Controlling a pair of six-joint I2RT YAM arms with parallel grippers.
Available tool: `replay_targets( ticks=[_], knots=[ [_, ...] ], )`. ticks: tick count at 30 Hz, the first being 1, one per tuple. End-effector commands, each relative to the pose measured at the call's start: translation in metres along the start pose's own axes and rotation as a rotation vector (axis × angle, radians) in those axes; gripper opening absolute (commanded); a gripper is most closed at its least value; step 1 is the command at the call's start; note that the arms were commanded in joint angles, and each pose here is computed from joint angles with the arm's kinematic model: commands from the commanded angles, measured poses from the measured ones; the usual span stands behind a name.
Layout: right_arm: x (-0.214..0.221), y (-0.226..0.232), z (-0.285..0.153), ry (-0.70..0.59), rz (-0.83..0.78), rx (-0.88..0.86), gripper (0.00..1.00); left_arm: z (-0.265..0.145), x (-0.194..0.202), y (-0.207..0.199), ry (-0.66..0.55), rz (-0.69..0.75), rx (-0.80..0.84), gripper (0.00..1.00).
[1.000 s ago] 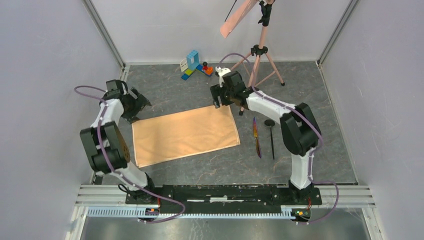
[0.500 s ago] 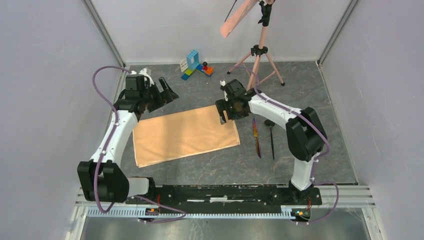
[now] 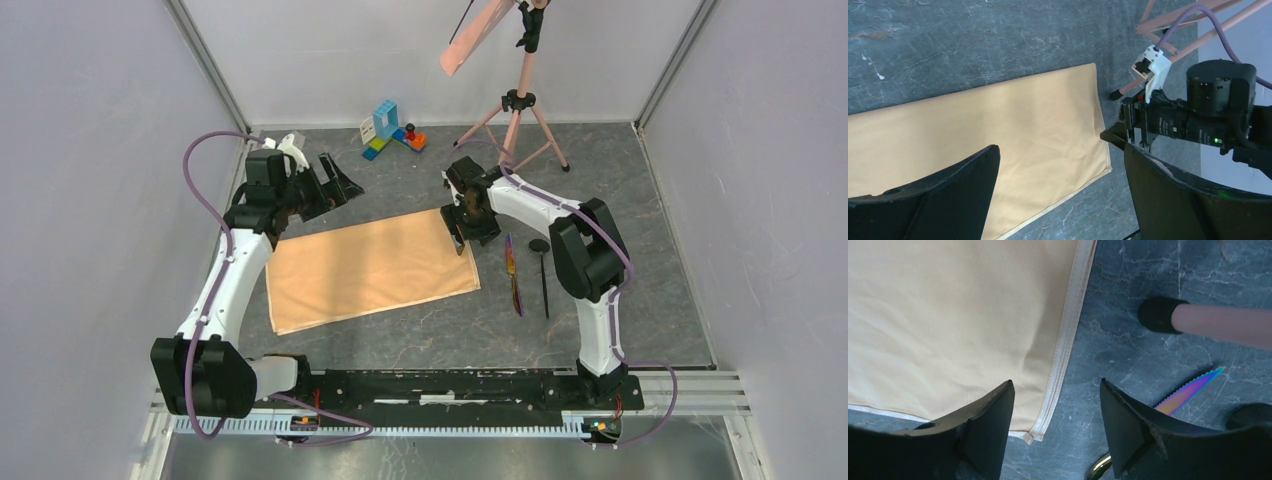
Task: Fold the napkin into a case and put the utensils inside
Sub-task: Pick up the rectangle-folded napkin from the center of the board.
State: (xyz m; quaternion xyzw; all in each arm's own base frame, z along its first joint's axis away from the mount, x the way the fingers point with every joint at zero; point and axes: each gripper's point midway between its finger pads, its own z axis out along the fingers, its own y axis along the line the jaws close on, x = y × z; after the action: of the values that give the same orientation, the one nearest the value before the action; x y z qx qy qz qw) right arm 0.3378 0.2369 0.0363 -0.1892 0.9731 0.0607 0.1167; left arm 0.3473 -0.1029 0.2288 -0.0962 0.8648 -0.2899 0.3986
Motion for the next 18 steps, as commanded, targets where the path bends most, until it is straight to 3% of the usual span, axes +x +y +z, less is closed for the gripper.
replay_targets(
  ticks=[1,18],
  knots=[
    [-0.013,-0.001,-0.002,0.004,0.001,-0.004,0.67,-0.007,-0.007,-0.021,-0.032,0.025,0.093,1.00],
    [0.001,0.001,0.034,0.069,0.017,-0.024,0.50,-0.004,-0.004,-0.025,-0.008,0.014,0.125,1.00]
  ],
)
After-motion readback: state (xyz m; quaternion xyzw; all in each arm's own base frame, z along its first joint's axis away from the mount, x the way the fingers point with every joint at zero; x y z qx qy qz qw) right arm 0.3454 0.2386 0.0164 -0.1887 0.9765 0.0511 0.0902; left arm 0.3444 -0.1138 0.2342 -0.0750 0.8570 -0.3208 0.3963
